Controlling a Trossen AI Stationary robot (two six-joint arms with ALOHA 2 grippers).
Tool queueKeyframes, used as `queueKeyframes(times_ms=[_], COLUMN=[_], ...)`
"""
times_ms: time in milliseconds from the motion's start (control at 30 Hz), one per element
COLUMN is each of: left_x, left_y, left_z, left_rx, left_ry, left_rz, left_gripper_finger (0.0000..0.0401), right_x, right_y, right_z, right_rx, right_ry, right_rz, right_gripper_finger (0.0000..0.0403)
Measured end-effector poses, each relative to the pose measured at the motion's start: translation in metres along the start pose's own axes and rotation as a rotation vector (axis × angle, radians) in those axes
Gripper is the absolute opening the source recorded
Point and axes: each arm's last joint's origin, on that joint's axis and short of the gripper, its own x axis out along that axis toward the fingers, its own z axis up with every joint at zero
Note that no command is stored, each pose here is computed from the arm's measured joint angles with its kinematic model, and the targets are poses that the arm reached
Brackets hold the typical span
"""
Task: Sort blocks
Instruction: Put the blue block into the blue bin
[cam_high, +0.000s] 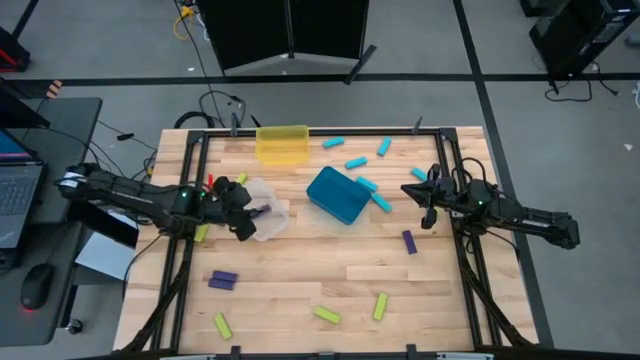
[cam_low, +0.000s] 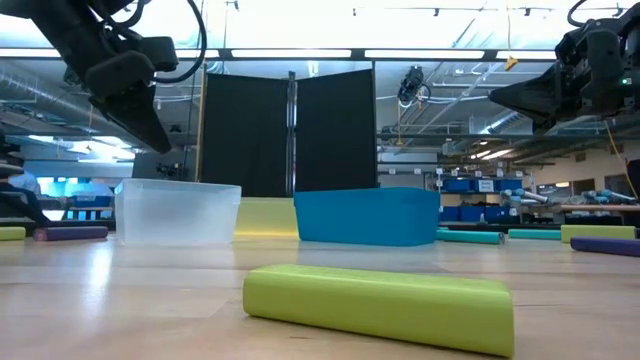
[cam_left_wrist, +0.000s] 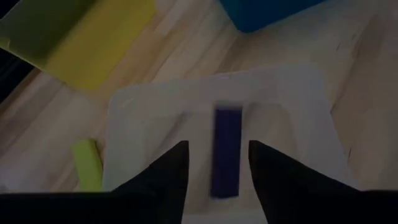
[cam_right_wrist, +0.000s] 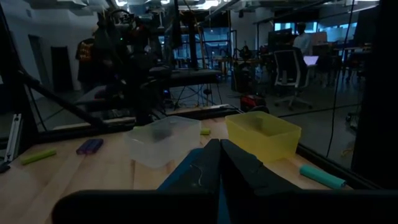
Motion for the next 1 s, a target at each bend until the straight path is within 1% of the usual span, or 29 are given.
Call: queueKeyframes(times_ms=[167, 300, 400, 500, 567, 667, 833, 1000], left_x=[-0.002, -0.018, -0.029, -0.04, -0.046, -0.053, -0.054, -0.051], left_y=[0.001, 0.006, 0.016, 0.031, 0.038, 0.043, 0.04, 0.036], left_z=[0.002, 0.008, 0.001, -0.013, -0.021, -0.028, -0.03, -0.029], left_rx=[0.016, -0.033, -0.081, -0.149, -0.174, -0.151, -0.019, 0.0], left_ry=[-0.013, -0.047, -0.007, 0.058, 0.097, 0.149, 0.221, 0.248], left_rz=[0.014, 0.033, 0.068, 0.123, 0.138, 0.101, 0.005, -0.003], left_gripper_finger=[0.0185, 0.0177, 0.0167, 0.016, 0.0159, 0.0159, 0.016, 0.0175], right_x=[0.0, 0.0, 0.0, 0.0, 0.0, 0.0, 0.0, 0.0], right_y=[0.0, 0.0, 0.0, 0.0, 0.0, 0.0, 0.0, 0.0], right_z=[0.0, 0.0, 0.0, 0.0, 0.0, 0.0, 0.0, 0.0], right_rx=[0.0, 0.0, 0.0, 0.0, 0.0, -0.003, -0.006, -0.007], right_ry=[0.001, 0.001, 0.001, 0.002, 0.002, 0.002, 0.002, 0.002], right_rz=[0.0, 0.0, 0.0, 0.0, 0.0, 0.0, -0.001, 0.0], right_gripper_finger=[0.0022, 0.0022, 0.0022, 0.0022, 0.0022, 0.0022, 0.0022, 0.0022])
